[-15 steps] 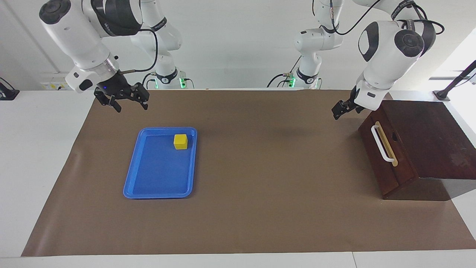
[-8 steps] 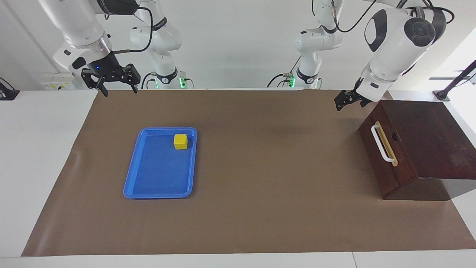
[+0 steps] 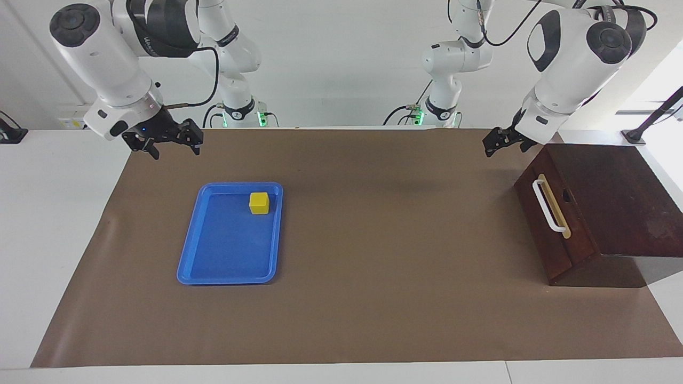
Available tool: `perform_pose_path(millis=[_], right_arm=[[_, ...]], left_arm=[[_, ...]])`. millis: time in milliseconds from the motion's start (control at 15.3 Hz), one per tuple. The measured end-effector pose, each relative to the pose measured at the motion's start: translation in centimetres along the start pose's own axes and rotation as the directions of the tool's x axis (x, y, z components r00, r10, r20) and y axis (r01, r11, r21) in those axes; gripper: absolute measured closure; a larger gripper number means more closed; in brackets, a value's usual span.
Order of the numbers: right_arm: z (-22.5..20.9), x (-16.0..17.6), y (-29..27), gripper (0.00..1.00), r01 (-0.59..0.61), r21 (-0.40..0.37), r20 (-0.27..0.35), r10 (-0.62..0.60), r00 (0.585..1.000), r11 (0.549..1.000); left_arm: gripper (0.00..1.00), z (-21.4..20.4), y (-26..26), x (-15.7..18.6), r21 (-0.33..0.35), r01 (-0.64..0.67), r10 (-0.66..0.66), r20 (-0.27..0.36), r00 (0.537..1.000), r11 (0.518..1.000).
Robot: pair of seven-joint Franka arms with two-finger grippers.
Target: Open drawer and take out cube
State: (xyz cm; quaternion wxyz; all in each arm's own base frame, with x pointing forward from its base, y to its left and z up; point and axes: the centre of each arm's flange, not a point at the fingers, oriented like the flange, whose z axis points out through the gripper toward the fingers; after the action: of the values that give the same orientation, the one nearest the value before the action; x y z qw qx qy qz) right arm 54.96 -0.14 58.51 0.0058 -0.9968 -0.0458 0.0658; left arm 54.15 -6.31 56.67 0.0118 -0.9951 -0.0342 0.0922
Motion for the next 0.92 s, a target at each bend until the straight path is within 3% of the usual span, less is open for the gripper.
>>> perform_pose_path(millis=[393, 917], right_arm=[[-2.4, -1.9, -0.3, 0.00, -0.013, -0.023, -0.030, 0.012, 0.999, 1.000], [-2.2, -2.0, 1.1, 0.00, -0.039, -0.018, -0.025, 0.039, 0.999, 0.999]], left_arm=[[0.00, -1.4, 0.5, 1.3, -0.029, -0.009, 0.005, -0.139, 0.990, 1.000], [0.00, -1.9, 0.3, 1.4, -0.032, -0.004, -0.001, -0.155, 0.988, 0.999]])
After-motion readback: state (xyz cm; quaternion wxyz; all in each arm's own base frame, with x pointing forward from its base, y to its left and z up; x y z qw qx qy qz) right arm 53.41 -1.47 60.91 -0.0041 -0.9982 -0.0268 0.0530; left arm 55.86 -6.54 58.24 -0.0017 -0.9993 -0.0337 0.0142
